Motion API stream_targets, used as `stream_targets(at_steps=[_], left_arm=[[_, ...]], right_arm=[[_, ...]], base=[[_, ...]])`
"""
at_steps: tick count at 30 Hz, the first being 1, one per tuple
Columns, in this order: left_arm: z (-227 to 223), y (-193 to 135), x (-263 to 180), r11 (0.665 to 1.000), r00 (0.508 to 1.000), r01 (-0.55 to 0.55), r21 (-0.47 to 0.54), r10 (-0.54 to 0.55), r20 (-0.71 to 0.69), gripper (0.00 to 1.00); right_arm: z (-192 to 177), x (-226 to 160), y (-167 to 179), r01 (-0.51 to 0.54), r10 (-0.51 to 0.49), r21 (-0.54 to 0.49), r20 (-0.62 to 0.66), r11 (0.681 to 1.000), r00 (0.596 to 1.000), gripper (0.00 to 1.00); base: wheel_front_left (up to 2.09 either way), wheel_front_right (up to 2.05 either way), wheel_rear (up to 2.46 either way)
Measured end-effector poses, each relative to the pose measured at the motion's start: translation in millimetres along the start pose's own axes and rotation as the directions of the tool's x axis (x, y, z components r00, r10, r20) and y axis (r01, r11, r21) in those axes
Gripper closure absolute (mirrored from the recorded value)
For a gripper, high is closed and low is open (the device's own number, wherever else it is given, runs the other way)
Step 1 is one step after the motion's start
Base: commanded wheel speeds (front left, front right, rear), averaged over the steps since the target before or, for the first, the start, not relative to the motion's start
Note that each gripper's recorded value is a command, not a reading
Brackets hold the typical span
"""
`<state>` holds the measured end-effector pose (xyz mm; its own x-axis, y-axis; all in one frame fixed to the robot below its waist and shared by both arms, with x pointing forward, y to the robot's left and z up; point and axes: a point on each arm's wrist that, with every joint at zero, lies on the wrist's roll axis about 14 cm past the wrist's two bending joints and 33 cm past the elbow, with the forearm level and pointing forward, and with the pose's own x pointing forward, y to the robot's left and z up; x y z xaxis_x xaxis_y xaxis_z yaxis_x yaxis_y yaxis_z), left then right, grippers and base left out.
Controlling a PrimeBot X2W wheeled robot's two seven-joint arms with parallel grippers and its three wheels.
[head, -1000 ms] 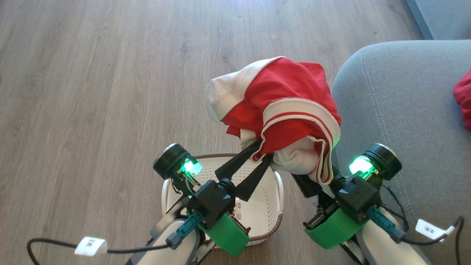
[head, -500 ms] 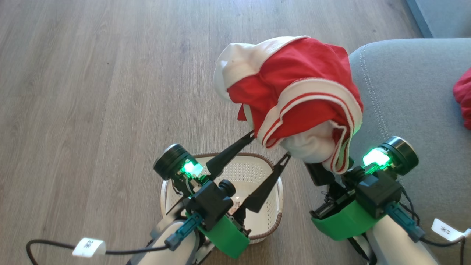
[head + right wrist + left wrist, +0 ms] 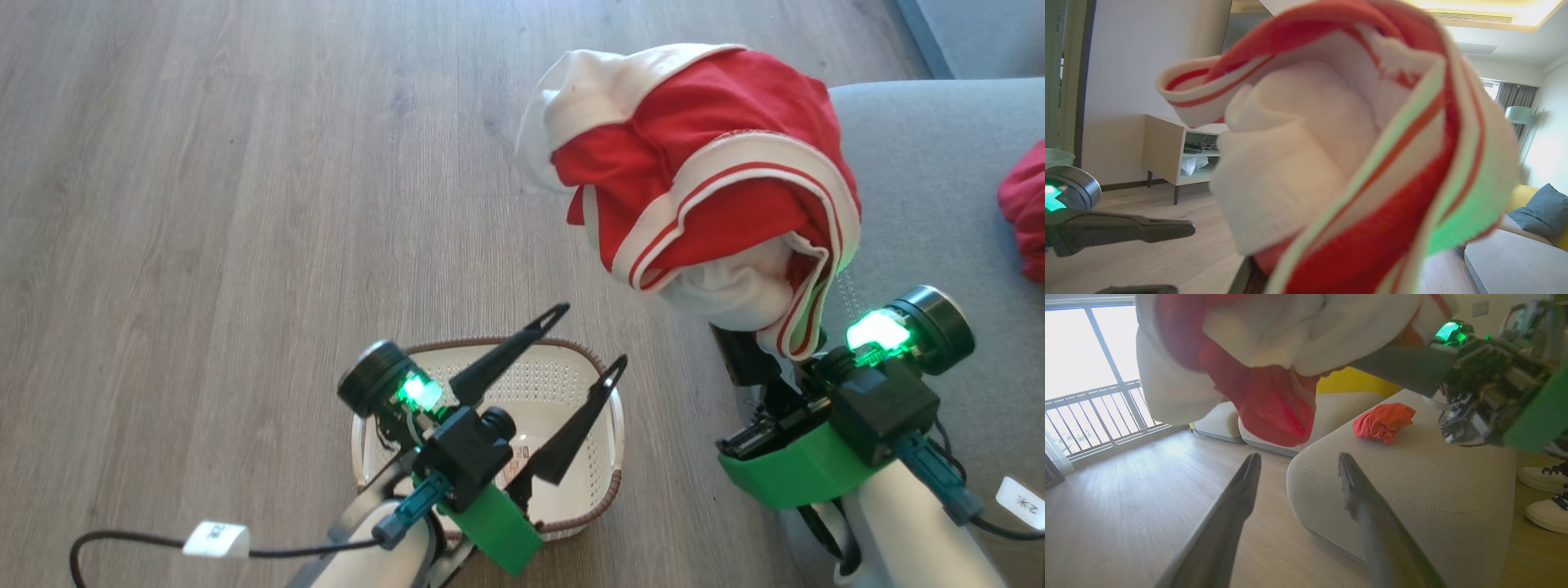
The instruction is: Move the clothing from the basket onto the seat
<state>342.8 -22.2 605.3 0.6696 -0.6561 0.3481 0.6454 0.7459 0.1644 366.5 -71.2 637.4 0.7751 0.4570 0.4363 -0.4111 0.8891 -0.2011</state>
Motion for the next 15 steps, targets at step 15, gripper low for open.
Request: stream_targets(at_steps=[15], left_arm=[[-65.1,-0.3,-24.8,0.998,0.978,-0.040,-0.051,0.028,-0.205,0.00]], right_arm=[[5.6,-3.0,-21.7,0.053,-0.053,-0.052,0.009,0.997,0.999,1.00]], base=[[0.00,0.00,0.00]])
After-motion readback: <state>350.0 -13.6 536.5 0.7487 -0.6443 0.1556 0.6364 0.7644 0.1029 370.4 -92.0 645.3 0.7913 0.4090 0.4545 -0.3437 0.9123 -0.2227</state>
